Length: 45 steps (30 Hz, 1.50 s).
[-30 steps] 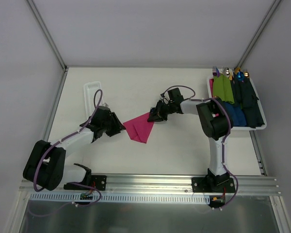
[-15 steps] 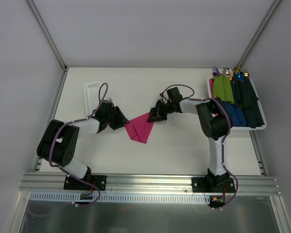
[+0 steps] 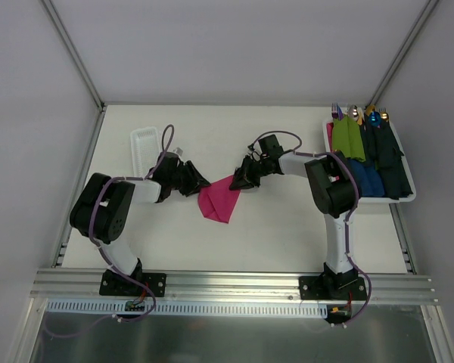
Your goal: Place the utensils on the paper napkin and roll it up
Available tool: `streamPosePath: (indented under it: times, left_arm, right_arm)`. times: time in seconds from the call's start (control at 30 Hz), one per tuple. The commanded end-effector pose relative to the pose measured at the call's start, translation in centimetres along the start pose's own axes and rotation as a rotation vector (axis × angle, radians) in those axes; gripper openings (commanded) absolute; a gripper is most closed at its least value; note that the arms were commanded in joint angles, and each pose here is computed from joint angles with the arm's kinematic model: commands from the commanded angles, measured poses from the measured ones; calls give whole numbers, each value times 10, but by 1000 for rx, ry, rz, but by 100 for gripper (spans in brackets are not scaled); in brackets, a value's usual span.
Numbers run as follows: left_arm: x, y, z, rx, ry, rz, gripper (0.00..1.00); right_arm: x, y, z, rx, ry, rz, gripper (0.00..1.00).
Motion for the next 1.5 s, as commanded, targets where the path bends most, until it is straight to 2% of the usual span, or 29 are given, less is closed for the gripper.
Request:
streamPosePath:
  times: [0.0,0.17,0.43,0.57,0.77,1.03,1.17,1.27,1.3,1.47]
  left_arm:
    - [18,-13,8,110,15,-22,40]
    - [23,-17,9,149,6,-49,41]
    - [42,-9,-23,78,84,-54,42]
    - [44,-7,-32,93,75,-47,41]
    - [39,-6,-27,116,9,-47,39]
    - [43,-2,-10,112,4,-100,38]
    - [40,1,-10,98,-4,-91,32]
    - [32,5,-18,67,-13,-63,21]
    - [31,5,-20,70,-3,-61,14]
    - [1,15,-38,41,-102,-7,1]
  right_arm:
    - [-21,-5,9,16,-115,26,11]
    - [-20,-4,9,13,-117,25,11]
    - [-21,-3,9,14,-125,28,10]
    - [-20,-3,9,16,-124,26,10]
    - [-19,-3,9,18,-122,19,10]
    - [-20,-4,8,19,-127,15,10]
    - [-20,-4,8,22,-130,11,9]
    - [-19,-4,8,24,-136,2,9]
    - [-20,-4,8,24,-140,1,9]
    - [-18,-4,8,27,-155,-20,8]
Point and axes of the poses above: each gripper's point midway between its finger pads, its own z axis out along the fingers, its own x axis along the line the jaws close on, y = z × x, the point moved 9 cm from there along -z, back along the fingers, and after that the axes turned 7 degrees about -z, right-handed, at the moved point
